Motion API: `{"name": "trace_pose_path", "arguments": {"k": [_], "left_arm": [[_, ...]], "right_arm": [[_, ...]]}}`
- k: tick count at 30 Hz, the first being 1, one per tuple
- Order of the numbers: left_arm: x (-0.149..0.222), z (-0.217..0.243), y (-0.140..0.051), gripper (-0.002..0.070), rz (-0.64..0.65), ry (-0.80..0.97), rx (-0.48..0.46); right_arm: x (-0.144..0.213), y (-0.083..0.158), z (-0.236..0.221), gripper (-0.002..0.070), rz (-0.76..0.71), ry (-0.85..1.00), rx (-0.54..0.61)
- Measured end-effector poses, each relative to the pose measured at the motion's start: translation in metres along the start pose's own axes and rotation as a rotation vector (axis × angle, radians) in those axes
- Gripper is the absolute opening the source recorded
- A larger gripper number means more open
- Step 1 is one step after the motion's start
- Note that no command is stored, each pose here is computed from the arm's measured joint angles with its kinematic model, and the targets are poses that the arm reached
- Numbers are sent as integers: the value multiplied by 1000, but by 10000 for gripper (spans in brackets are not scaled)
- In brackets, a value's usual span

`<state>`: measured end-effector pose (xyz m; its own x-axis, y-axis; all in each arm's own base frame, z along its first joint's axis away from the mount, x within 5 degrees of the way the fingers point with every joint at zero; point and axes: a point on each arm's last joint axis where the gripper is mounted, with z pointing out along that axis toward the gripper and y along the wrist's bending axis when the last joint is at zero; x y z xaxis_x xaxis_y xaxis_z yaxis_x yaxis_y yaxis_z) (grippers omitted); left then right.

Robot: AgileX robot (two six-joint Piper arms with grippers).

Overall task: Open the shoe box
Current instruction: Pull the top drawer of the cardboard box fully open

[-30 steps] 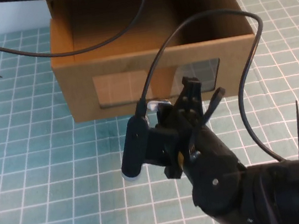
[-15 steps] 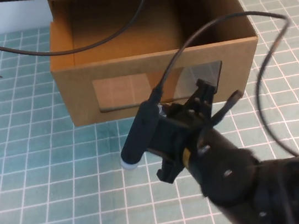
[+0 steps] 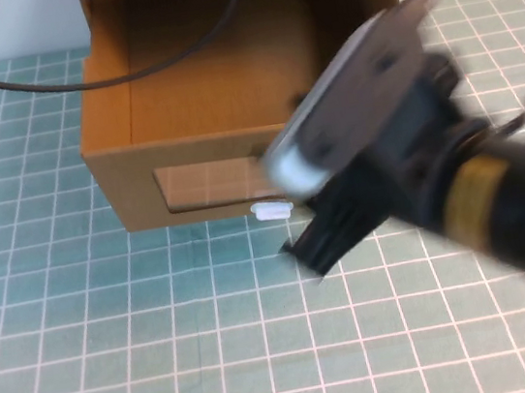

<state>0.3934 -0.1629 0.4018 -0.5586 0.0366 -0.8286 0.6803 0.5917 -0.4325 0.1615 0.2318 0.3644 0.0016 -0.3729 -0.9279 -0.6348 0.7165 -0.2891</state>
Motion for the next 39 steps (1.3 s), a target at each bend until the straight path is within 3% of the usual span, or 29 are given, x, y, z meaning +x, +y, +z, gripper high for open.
{"name": "trace_pose_path", "arguments": {"k": [4, 9, 12, 15, 18, 21, 27, 33, 39], "left_arm": [[-15, -40, -31, -5, 64, -38, 20], [-22, -100, -58, -5, 133, -25, 43], [-21, -131, -67, -5, 158, -9, 36], [-20, -156, -78, -5, 195, -19, -28], [-11, -179, -97, -5, 249, -17, -89], [4, -198, -118, -5, 287, -9, -128], [64, -228, -147, -5, 308, 24, -218], [141, -243, -155, -5, 355, -20, -329], [209, -248, -156, -5, 377, -153, -408]], "right_arm": [[-20, -38, -39, 302, 8, -43, 193], [-30, -80, -88, 151, -142, 7, 412], [-24, -97, -113, 52, -196, 95, 505], [-14, -110, -136, 5, -176, 193, 537], [-1, -113, -155, -6, -132, 297, 470], [9, -111, -173, -10, -118, 338, 334], [25, -92, -194, -10, -80, 194, 23], [62, -67, -175, -10, -125, 169, -73], [53, -60, -170, -13, -75, 3, -108]]}}
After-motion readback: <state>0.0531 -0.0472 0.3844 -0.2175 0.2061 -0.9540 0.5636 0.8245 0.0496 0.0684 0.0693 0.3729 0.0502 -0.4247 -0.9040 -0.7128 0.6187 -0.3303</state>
